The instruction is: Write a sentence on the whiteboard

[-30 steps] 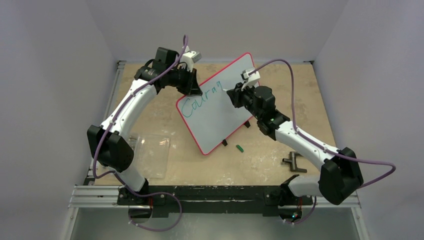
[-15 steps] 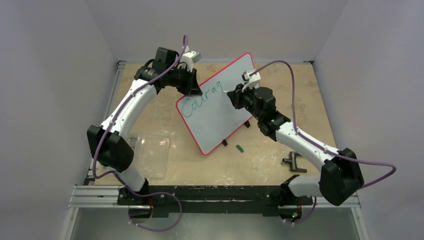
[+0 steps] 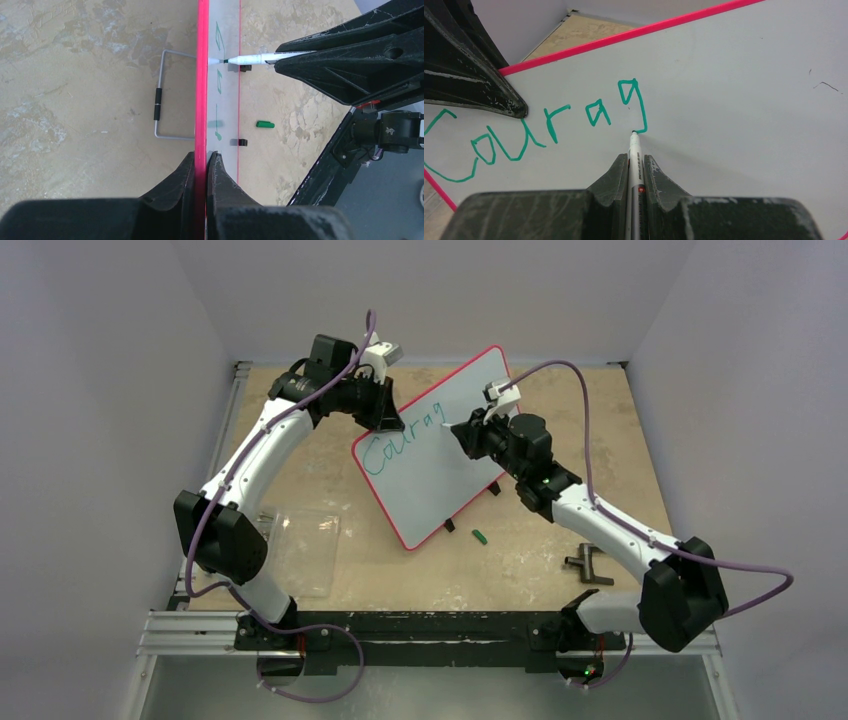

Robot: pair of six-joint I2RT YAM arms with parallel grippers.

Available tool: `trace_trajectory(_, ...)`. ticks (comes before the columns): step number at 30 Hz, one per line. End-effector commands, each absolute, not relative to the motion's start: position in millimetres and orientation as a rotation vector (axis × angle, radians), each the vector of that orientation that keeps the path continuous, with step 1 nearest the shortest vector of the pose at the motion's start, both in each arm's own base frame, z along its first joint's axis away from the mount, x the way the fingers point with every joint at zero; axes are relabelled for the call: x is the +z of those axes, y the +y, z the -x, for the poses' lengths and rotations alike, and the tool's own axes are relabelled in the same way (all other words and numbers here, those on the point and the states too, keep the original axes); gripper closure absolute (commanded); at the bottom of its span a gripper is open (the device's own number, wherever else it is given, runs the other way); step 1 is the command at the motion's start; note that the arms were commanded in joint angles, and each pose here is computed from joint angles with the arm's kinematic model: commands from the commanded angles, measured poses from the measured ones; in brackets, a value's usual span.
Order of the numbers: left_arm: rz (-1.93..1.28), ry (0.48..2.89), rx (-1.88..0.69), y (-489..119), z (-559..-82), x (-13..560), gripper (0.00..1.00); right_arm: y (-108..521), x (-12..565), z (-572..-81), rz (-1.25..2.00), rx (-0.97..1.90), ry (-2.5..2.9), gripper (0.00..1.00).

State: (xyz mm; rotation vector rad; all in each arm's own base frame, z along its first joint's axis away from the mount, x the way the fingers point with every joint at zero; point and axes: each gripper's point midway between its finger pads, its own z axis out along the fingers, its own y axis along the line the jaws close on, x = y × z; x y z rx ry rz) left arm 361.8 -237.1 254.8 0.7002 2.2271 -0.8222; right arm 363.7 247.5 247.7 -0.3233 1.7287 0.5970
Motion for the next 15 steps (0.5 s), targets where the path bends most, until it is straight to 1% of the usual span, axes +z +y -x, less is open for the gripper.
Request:
trace_trajectory(1,-0.724,2.235,-0.553,-205.0,-376.1,247.6,1.00,254.6,287.9,-353.9,0.334,0.670,1.646,1.00)
trace_trajectory(6,-0.725,2.239,-0.560,-206.3,-377.0,246.3,1.00,247.9,320.5,-339.4,0.317,0.707,1.577,1.00)
trace_trajectory(15,-0.722,2.236,-0.561,-206.4,-377.1,247.3,1.00,228.1,326.0,-351.1,0.229,0.603,1.549,1.00)
